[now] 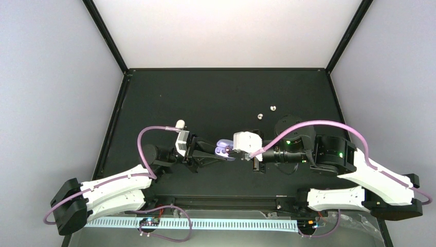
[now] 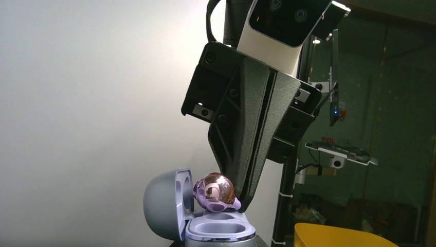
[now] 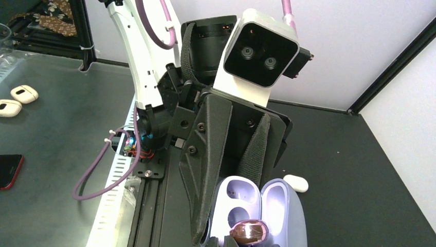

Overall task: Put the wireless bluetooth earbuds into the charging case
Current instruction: Pick up the earbud from the charging case.

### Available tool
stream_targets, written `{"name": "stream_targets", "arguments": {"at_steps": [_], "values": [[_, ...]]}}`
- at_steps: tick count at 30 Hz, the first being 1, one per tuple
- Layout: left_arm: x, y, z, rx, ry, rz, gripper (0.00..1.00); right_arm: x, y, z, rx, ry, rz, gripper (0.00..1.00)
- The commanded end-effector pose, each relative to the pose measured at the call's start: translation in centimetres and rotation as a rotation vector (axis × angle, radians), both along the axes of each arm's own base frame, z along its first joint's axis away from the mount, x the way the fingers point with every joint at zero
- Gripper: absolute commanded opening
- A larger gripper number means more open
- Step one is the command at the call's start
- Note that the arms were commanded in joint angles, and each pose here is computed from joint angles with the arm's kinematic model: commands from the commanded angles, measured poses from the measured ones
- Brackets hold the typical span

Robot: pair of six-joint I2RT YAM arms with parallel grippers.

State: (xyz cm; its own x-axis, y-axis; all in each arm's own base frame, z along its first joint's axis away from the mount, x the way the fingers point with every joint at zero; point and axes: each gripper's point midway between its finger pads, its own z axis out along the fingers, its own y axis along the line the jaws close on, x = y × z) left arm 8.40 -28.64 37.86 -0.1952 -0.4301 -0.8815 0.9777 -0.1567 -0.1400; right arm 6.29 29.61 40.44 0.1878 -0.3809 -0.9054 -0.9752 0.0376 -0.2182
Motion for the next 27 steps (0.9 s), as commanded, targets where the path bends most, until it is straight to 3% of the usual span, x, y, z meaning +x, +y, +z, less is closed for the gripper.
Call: {"name": "stream_targets", "arguments": {"at_steps": [1,14,22,27], "values": [[-0.1,0.4,2.0,-0.040,-0.066,0.028,0.02,0.1,-0.4,1.2,0.029,0.031,-0.034,0.01],[0.9,-0.2,0.9,0.008,-0.074,0.090,0.02,-0.8,-0.7,5.6,0.210,0.240,-0.014,0.01],[0.8,-0.5,0.7,0.053,-0.198,0.147,0.02,-1.2,-1.8,8.1,0.322,0.494,0.141,0.01],[0.8,-0.5,0.9,0.077,-0.284,0.188,0.02,-2.1,-1.7,7.7,0.310,0.603,0.241,0.01]]}}
